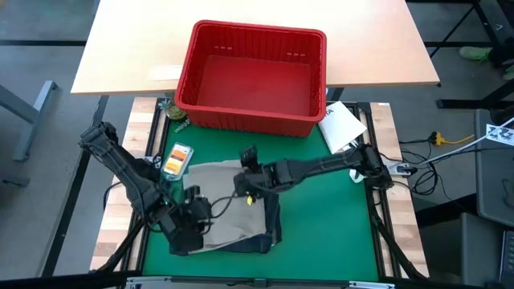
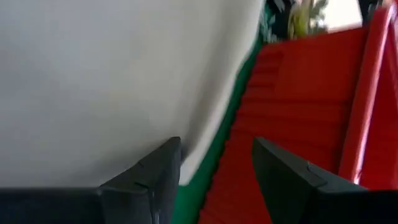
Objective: Fold Laundry from Bin
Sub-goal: Fold the gray short
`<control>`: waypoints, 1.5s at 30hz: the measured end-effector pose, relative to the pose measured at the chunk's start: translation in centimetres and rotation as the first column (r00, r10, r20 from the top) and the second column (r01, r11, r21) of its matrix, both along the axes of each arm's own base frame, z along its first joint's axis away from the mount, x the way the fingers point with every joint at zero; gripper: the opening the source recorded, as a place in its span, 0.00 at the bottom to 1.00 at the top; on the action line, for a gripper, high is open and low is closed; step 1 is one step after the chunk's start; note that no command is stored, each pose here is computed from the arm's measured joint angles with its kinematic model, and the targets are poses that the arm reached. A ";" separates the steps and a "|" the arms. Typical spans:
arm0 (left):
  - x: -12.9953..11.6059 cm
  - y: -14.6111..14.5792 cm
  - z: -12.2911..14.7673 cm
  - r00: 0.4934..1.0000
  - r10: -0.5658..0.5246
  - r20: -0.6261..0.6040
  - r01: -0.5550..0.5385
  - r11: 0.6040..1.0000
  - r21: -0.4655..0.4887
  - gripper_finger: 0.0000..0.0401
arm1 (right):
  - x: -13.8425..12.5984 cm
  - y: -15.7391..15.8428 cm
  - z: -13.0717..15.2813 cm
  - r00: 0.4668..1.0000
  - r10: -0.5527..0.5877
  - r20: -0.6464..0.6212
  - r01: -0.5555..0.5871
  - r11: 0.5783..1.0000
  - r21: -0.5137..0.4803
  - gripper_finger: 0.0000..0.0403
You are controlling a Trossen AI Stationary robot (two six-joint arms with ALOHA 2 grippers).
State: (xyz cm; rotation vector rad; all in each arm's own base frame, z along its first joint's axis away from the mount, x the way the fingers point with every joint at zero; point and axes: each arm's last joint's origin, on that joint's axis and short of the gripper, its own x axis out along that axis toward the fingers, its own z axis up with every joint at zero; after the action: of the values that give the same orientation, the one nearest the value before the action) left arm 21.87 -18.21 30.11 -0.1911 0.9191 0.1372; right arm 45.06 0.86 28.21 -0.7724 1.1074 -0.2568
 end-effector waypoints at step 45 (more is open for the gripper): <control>-0.3 -3.0 -2.7 0.973 -0.184 0.142 0.200 0.974 -0.106 0.23 | -3.0 12.3 2.6 0.938 0.329 -0.107 -0.318 0.942 0.109 0.49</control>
State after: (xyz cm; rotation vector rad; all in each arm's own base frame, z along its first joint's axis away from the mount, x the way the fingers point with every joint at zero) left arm 21.56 -21.18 27.42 -0.2188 0.8100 -0.1095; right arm 42.10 13.16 30.76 -0.8853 1.0803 0.1208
